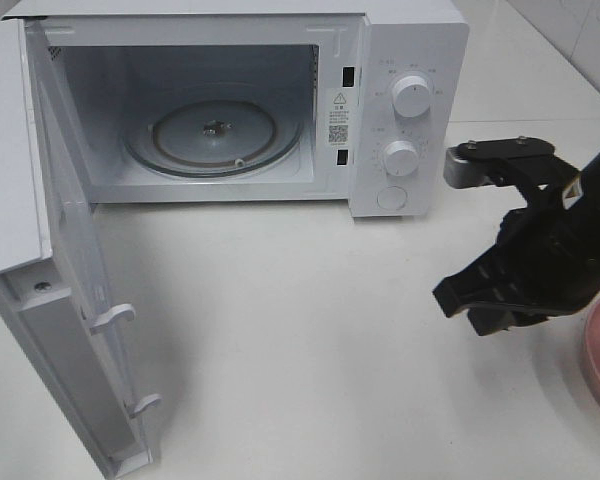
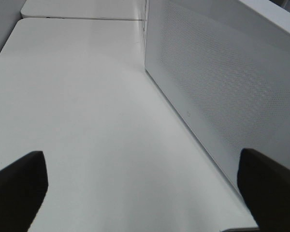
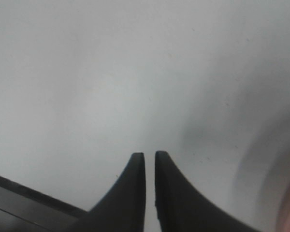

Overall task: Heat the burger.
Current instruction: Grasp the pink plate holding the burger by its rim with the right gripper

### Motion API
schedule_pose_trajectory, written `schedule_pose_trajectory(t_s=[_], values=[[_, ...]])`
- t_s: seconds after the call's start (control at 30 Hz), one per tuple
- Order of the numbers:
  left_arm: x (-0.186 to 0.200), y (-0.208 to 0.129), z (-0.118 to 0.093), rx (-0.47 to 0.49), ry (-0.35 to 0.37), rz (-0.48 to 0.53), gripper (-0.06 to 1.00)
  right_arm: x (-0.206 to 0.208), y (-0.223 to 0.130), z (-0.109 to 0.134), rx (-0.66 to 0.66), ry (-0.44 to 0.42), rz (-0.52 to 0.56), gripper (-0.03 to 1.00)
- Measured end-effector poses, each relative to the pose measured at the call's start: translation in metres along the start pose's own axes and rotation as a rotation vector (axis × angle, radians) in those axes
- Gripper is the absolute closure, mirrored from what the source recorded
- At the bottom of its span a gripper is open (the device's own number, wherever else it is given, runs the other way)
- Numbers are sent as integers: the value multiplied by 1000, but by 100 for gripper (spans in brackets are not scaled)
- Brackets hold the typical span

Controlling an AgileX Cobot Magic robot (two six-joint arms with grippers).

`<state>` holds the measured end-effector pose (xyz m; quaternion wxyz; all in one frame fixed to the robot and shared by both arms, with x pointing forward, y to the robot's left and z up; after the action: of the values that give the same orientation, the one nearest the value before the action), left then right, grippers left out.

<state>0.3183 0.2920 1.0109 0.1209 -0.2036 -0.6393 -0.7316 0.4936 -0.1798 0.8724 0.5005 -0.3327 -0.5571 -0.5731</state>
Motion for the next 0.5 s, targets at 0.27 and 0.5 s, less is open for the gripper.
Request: schedule_pose_trajectory(t_s=[0.27, 0.5], values=[[0, 0, 0, 0, 0, 0, -4, 33, -19, -42, -79, -115, 62, 75], [0, 0, 0, 0, 0, 0, -4, 39, -28, -63, -96, -182, 100, 36]])
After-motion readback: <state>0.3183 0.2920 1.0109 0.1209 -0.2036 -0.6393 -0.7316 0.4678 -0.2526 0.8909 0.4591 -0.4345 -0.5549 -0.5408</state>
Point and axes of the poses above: a point on each arm's last joint axis where the gripper is mounted, x pointing back along that axis away from the gripper, z along the wrist's bending axis when the last joint is at zero, y = z × x, the point moved 10 cm from there along -x, pointing out along that axis toward the gripper, and after that the axes turned 9 degrees about -x, right-handed, at the moved point
